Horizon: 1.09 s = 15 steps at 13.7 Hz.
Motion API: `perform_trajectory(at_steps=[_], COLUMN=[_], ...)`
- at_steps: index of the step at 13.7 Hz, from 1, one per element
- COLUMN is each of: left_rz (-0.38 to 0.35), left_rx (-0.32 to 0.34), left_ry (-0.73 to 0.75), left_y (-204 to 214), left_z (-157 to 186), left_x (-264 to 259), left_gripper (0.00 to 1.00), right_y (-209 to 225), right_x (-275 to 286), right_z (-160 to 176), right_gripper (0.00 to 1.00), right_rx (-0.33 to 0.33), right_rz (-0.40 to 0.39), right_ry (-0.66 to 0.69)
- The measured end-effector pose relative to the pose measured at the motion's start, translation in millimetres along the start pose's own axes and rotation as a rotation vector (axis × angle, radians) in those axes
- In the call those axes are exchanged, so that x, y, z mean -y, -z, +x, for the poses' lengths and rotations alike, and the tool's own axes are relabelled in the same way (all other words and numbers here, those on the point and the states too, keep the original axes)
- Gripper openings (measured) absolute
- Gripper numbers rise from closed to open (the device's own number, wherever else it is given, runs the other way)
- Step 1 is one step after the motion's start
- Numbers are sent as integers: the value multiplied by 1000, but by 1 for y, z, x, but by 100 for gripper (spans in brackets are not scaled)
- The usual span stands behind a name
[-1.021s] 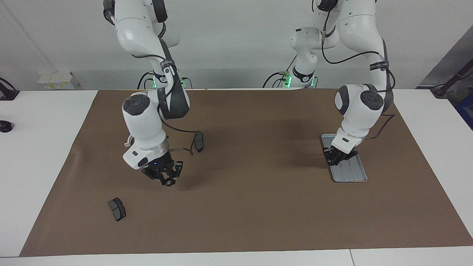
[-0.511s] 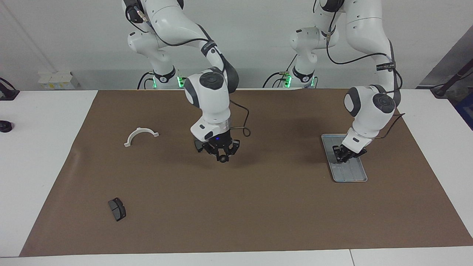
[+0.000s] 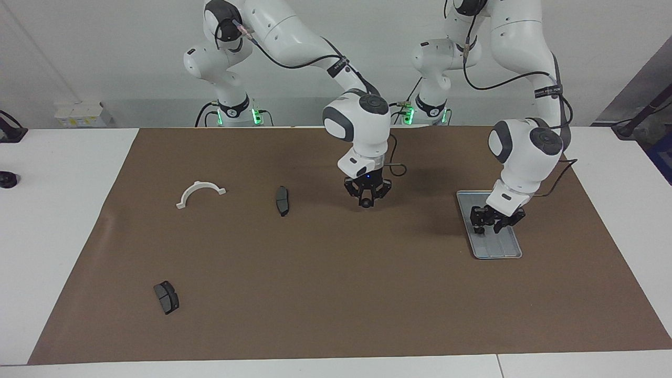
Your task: Pick bearing gear from pile to tray
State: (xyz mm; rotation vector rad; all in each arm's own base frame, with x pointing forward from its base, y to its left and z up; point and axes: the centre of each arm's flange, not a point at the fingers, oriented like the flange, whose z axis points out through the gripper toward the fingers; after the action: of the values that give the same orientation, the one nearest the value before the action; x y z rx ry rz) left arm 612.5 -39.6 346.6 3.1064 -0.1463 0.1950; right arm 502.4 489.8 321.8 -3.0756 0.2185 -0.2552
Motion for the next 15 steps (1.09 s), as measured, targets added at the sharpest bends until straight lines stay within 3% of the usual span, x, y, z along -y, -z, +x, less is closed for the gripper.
perform_trajectory(at_steps=[3, 4, 7, 9, 15], left_rz=[-14, -19, -35, -44, -66], left_rx=[-35, -42, -50, -49, -20], left_ry=[12, 14, 9, 13, -30], left_y=[4, 4, 5, 5, -1], left_z=[5, 5, 1, -4, -38], left_x=[-44, -60, -109, -139, -240], left_gripper=[60, 60, 61, 60, 58], right_y=[-9, -10, -12, -4, 99], right_x=[16, 18, 16, 4, -133], right_z=[-15, -20, -18, 4, 114], right_gripper=[34, 41, 78, 99, 100], right_rx=[-11, -9, -11, -32, -119], right_rz=[28, 27, 22, 28, 45], right_ry=[30, 36, 34, 0, -150])
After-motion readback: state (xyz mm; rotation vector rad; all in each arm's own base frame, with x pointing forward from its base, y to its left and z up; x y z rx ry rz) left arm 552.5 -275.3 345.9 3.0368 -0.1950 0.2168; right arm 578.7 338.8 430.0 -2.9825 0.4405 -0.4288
